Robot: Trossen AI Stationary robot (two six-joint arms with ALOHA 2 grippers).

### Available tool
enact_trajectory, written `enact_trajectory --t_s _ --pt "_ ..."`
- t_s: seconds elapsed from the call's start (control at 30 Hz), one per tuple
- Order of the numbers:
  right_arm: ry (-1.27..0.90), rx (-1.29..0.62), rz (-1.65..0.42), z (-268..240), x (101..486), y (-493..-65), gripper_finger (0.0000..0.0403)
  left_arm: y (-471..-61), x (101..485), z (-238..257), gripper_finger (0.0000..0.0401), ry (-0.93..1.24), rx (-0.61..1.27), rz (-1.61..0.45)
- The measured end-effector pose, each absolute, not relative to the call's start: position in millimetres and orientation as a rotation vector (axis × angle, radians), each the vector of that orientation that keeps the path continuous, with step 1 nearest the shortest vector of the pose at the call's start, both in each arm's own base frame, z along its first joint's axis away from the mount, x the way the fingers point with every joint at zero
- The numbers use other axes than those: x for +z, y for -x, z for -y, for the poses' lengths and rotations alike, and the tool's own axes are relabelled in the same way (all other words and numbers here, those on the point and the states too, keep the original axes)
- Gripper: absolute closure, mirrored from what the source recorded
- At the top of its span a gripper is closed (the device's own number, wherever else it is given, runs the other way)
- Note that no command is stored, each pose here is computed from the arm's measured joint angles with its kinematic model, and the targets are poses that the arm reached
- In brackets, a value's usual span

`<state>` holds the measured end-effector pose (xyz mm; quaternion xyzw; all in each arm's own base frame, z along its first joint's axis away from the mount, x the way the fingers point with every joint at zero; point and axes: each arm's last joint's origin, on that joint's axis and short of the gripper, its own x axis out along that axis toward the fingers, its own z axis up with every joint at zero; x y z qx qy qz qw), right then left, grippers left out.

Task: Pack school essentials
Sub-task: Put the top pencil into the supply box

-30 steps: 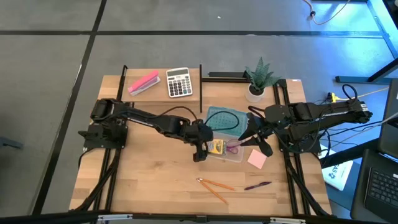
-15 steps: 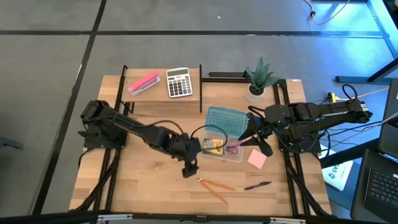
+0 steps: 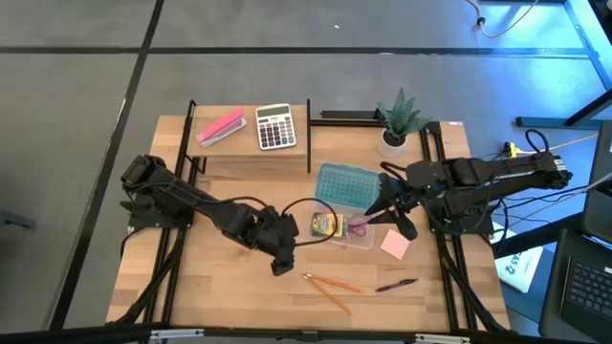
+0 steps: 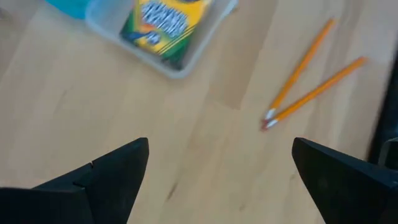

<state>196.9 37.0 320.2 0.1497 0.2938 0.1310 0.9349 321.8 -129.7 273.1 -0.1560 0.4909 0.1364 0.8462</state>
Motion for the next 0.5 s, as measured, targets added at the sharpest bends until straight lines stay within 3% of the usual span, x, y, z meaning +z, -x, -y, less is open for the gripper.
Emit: enact_trajectory --t_s 0.5 --pt "-0.274 0.246 -0.731 -78.2 286.5 -230.3 0.03 -300.6 268.5 146.5 0.0011 0.159 0.236 -1.165"
